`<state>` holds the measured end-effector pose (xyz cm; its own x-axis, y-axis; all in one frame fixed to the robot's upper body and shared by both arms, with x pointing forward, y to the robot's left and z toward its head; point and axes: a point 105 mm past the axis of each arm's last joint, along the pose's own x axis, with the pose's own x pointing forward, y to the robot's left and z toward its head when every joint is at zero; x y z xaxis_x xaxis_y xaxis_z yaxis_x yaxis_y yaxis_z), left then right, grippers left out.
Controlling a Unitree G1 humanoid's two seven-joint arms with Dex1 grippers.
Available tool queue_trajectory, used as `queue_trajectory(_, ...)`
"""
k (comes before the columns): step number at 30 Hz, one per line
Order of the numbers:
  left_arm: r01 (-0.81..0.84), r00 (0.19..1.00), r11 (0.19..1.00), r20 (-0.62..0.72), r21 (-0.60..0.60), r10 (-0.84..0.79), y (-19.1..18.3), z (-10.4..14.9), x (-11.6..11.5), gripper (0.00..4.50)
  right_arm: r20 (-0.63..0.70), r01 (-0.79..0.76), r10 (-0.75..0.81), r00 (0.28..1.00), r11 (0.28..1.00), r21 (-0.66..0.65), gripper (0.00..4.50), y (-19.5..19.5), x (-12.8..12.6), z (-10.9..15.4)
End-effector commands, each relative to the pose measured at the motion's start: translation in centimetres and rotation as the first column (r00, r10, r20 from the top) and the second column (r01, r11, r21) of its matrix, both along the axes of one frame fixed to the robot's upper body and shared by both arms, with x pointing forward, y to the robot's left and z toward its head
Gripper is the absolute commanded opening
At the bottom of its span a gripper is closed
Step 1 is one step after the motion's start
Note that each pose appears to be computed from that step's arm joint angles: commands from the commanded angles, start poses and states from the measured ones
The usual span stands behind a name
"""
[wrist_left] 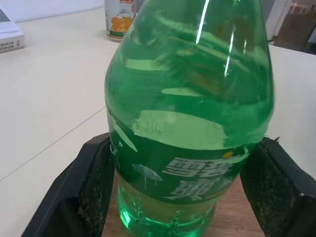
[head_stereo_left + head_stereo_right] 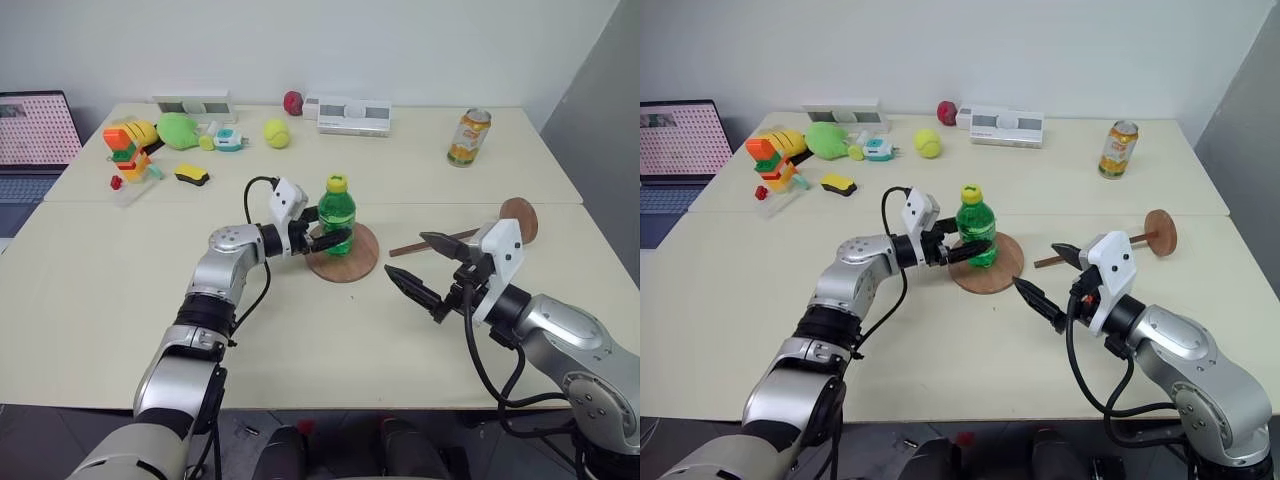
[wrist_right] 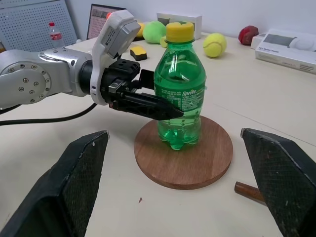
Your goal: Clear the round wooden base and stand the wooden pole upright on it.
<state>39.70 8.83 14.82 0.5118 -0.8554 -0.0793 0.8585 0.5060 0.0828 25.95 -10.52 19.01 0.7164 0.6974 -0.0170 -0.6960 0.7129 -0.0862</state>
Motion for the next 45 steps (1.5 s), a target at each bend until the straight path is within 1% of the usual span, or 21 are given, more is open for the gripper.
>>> queue_trajectory(1,0.007,0.998,1.0,0.062,-0.028,-0.005,0.0,1.8,0.2,3.28,0.056,-0.032,0.032,0.998,0.999,0.007,4.5,0.8,-0.7,1.3)
queue_trajectory(2,0.004,0.998,1.0,0.064,-0.03,-0.002,0.1,1.9,0.2,3.28,0.056,-0.033,0.032,0.998,0.999,0.008,4.5,0.9,-0.7,1.4)
queue_trajectory(4,-0.054,0.996,0.998,0.073,-0.038,0.056,1.2,2.6,0.6,3.28,0.054,-0.031,0.031,0.998,0.999,0.009,4.5,0.9,-0.6,1.3)
queue_trajectory(8,-0.174,0.979,0.98,0.086,-0.099,0.183,3.9,4.3,1.4,3.28,0.052,-0.03,0.03,0.998,0.999,0.011,4.5,0.9,-0.6,1.3)
queue_trajectory(10,-0.329,0.934,0.933,0.095,-0.149,0.345,7.4,5.6,2.2,3.28,0.053,-0.039,0.038,0.998,0.999,0.015,4.5,1.1,-0.6,1.3)
queue_trajectory(11,-0.436,0.883,0.885,0.11,-0.164,0.456,9.9,6.1,2.7,3.28,0.053,-0.052,0.051,0.997,0.999,0.016,4.5,1.2,-0.6,1.3)
queue_trajectory(12,-0.548,0.814,0.816,0.109,-0.184,0.571,12.5,6.4,3.1,3.28,0.053,-0.068,0.067,0.996,0.998,0.014,4.5,1.5,-0.6,1.3)
queue_trajectory(13,-0.628,0.75,0.752,0.104,-0.198,0.654,14.7,6.5,3.2,3.28,0.052,-0.082,0.082,0.995,0.997,0.012,4.5,1.7,-0.5,1.3)
queue_trajectory(16,-0.787,0.578,0.586,0.101,-0.194,0.81,19.3,6.0,3.1,3.28,0.048,-0.116,0.116,0.992,0.993,0.006,4.5,2.1,-0.4,1.3)
queue_trajectory(17,-0.812,0.543,0.551,0.097,-0.192,0.834,20.2,5.7,2.9,3.28,0.047,-0.124,0.124,0.991,0.992,0.004,4.5,2.1,-0.3,1.3)
queue_trajectory(19,-0.833,0.512,0.52,0.094,-0.187,0.854,20.8,5.4,2.8,3.28,0.047,-0.132,0.131,0.99,0.991,0.003,4.5,2.1,-0.2,1.3)
queue_trajectory(23,-0.923,0.334,0.332,0.026,-0.195,0.942,24.1,3.8,2.5,3.28,0.045,-0.155,0.155,0.987,0.988,-0.002,4.5,2.2,0.2,1.3)
queue_trajectory(25,-0.935,0.299,0.301,0.035,-0.188,0.954,24.6,3.5,2.4,3.28,0.043,-0.161,0.161,0.986,0.987,-0.002,4.5,2.3,0.3,1.2)
queue_trajectory(29,-0.947,0.261,0.26,0.022,-0.189,0.965,25.2,3.0,2.3,3.28,0.04,-0.168,0.168,0.985,0.986,-0.001,4.5,2.4,0.2,1.3)
queue_trajectory(31,-0.944,0.27,0.268,0.017,-0.194,0.963,25.1,2.9,2.3,3.28,0.041,-0.164,0.164,0.986,0.986,0.0,4.5,2.4,0.1,1.3)
queue_trajectory(32,-0.943,0.272,0.27,0.017,-0.196,0.962,25.1,2.8,2.3,3.83,0.041,-0.162,0.162,0.986,0.987,0.001,4.5,2.4,0.1,1.4)
queue_trajectory(36,-0.938,0.282,0.278,0.009,-0.209,0.959,25.0,2.9,2.2,4.49,0.038,-0.157,0.157,0.987,0.988,0.003,4.5,2.3,0.1,1.4)
queue_trajectory(41,-0.931,0.282,0.276,0.01,-0.24,0.959,25.2,3.7,1.6,4.49,0.026,-0.132,0.132,0.991,0.991,0.008,4.5,2.0,0.1,1.0)
queue_trajectory(43,-0.927,0.281,0.277,0.022,-0.252,0.959,25.1,4.3,1.1,4.49,0.015,-0.118,0.118,0.993,0.993,0.01,4.5,1.7,0.0,0.7)
queue_trajectory(45,-0.92,0.297,0.296,0.036,-0.257,0.954,24.6,5.0,0.3,4.49,-0.001,-0.095,0.095,0.995,0.995,0.017,4.5,1.3,0.0,0.3)
